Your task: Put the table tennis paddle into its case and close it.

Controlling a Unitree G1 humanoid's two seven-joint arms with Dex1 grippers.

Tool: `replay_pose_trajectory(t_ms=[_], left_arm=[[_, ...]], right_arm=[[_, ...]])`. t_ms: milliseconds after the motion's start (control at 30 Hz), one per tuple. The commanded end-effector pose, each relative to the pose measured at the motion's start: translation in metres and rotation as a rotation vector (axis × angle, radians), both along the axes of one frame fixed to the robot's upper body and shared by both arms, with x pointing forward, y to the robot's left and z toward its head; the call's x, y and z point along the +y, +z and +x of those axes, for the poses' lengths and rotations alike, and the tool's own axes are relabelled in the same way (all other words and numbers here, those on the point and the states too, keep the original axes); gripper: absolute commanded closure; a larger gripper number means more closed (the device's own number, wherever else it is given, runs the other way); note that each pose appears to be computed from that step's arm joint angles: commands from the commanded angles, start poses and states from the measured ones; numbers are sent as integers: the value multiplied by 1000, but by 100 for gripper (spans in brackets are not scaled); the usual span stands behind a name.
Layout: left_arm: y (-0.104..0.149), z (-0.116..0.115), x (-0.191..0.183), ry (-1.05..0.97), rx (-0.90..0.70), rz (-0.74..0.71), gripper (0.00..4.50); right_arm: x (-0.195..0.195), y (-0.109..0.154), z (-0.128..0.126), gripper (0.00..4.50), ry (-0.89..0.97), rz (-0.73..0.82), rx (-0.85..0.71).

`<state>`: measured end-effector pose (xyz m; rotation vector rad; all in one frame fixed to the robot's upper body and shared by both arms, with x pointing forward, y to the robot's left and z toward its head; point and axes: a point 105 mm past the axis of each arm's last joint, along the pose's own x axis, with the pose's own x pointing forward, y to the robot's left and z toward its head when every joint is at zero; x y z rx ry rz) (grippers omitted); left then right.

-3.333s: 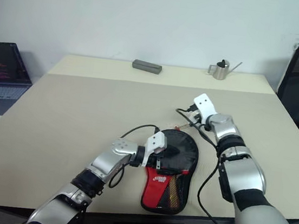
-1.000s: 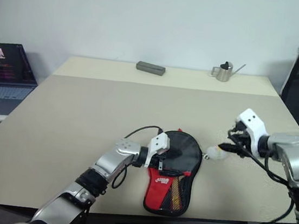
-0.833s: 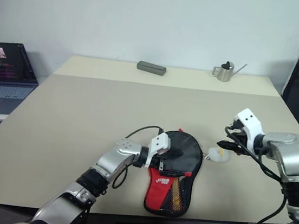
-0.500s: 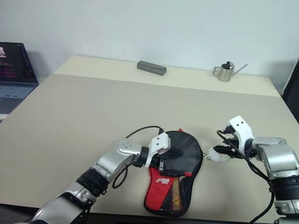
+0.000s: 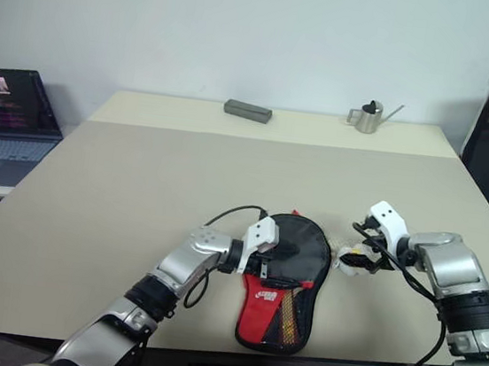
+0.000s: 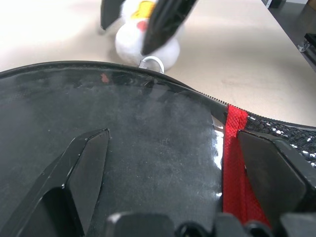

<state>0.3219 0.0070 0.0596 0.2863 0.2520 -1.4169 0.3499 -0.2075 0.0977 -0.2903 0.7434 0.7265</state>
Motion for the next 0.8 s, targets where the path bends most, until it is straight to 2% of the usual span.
replay_pose_trajectory(t_ms=[33,167,233,300,533,633,700,800], left_arm=[[-63,-15,27,69,179,182,0],[-63,-15,27,70,178,183,0],[-63,-15,27,71,178,184,0],[-63,-15,28,72,178,186,0],[-64,-14,28,73,177,190,0],[-65,-13,27,81,175,193,0],[-66,-13,25,81,176,194,0],[-67,-13,24,81,177,194,0]], right_arm=[[-1,-1,-4,2,20,-20,1],[-1,-4,-3,2,4,-14,-1],[-2,-4,-3,40,4,-18,-2],[-3,-4,-4,92,9,-26,0],[-5,-3,-14,330,49,-56,2],[-7,1,-19,400,67,-78,-16],[-8,5,-22,417,84,-99,-34],[-8,10,-28,417,99,-111,-47]])
